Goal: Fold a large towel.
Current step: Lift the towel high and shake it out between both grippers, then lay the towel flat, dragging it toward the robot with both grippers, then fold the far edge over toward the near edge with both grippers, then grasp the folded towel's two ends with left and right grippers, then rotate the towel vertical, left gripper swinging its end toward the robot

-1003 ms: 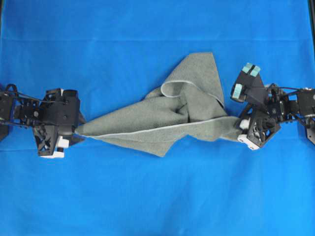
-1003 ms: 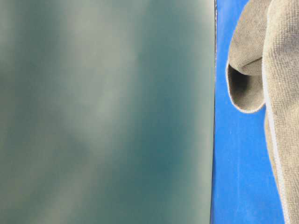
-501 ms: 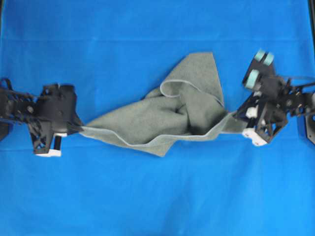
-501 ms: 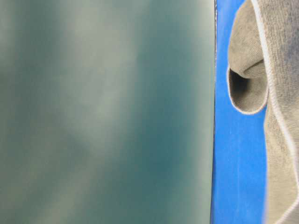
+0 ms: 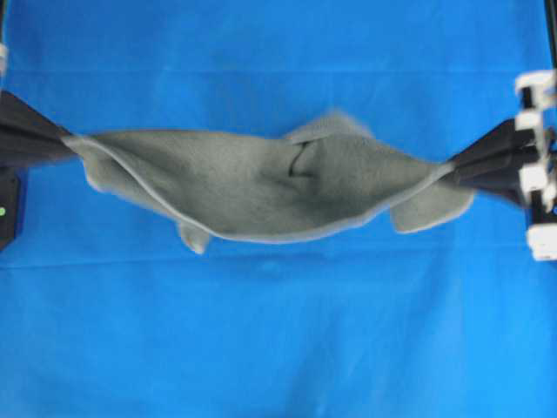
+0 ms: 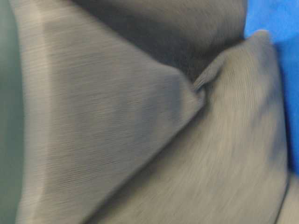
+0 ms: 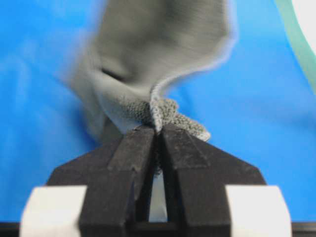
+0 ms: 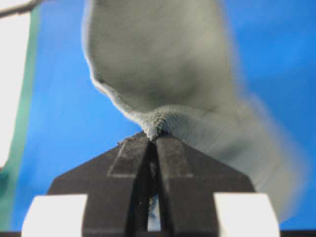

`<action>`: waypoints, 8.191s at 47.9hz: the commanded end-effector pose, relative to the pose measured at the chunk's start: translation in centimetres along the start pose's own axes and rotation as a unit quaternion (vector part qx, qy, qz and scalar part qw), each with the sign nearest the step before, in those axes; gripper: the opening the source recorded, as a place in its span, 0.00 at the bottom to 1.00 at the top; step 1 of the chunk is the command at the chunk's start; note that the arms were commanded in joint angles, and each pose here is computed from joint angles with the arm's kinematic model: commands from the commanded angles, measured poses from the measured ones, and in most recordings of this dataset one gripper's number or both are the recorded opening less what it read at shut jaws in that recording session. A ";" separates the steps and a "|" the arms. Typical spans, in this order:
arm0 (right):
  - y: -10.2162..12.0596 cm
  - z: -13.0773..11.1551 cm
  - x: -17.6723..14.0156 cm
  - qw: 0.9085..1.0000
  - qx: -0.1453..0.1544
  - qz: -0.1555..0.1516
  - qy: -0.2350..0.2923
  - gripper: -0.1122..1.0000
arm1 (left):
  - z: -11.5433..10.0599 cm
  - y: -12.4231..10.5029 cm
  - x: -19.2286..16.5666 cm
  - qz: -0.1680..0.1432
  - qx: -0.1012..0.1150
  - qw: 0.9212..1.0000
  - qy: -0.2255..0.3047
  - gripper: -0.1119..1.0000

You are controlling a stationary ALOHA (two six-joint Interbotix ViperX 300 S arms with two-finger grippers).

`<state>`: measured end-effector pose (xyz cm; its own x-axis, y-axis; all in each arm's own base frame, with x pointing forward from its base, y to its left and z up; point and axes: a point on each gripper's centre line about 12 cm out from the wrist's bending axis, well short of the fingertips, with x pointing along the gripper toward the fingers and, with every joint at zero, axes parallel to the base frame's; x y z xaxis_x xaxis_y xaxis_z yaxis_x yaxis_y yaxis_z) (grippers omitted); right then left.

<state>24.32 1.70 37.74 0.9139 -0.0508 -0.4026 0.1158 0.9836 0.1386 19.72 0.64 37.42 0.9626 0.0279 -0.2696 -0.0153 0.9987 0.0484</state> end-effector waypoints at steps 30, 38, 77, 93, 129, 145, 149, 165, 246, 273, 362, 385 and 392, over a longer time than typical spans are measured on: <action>-15.0 8.9 -7.0 0.907 0.001 -0.420 -0.011 0.10 | 7.9 9.9 -1.2 0.206 0.012 0.978 -0.033 0.11; -11.4 9.1 -7.9 0.934 0.034 -0.356 0.012 0.10 | 10.0 5.6 -3.6 0.121 -0.081 0.988 -0.061 0.11; 7.4 9.5 -10.0 0.994 -0.006 0.106 0.015 0.10 | 13.1 -4.1 -6.1 -0.161 -0.269 0.946 -0.087 0.11; 2.9 9.1 -9.8 0.997 0.036 -0.061 0.036 0.10 | 11.5 -0.3 -4.6 -0.048 -0.297 0.950 -0.079 0.11; -15.3 1.3 -2.9 0.878 0.056 -0.465 0.095 0.10 | -6.5 11.6 0.7 0.271 -0.327 0.904 0.042 0.11; -18.5 -3.1 -0.1 0.878 0.059 -0.458 0.124 0.10 | -9.4 13.0 3.9 0.269 -0.268 0.919 0.105 0.11; -17.6 -4.5 0.4 0.886 0.082 -0.433 0.143 0.10 | -10.4 11.8 4.9 0.244 -0.263 0.925 0.128 0.11; -10.7 -12.8 3.3 0.915 0.098 -0.291 0.263 0.10 | -13.9 1.8 8.7 0.070 -0.202 0.957 0.197 0.11; -14.9 -16.5 4.6 0.886 0.118 -0.363 0.262 0.66 | -14.7 4.3 10.8 0.083 -0.102 0.965 0.228 0.75; -20.1 -24.5 7.5 0.868 0.151 -0.345 0.323 0.66 | -25.7 7.6 14.2 0.118 -0.111 0.922 0.353 0.75; -15.1 -2.3 2.8 0.944 0.083 -0.319 0.002 0.12 | -3.0 -7.6 8.4 -0.126 -0.147 0.981 0.034 0.14; -24.3 3.5 8.3 0.941 0.073 -0.320 -0.077 0.12 | 3.1 -17.6 21.2 -0.196 -0.107 0.975 0.016 0.14; -24.6 3.8 8.8 0.941 0.071 -0.322 -0.076 0.12 | 4.5 -19.6 24.9 -0.201 -0.097 0.975 0.008 0.14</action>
<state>31.52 -22.62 32.62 0.6920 -0.6328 -0.3475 0.6847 0.7279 0.0378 44.19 -15.38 31.97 0.8995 -0.3145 -0.3034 0.2448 0.9378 -0.2462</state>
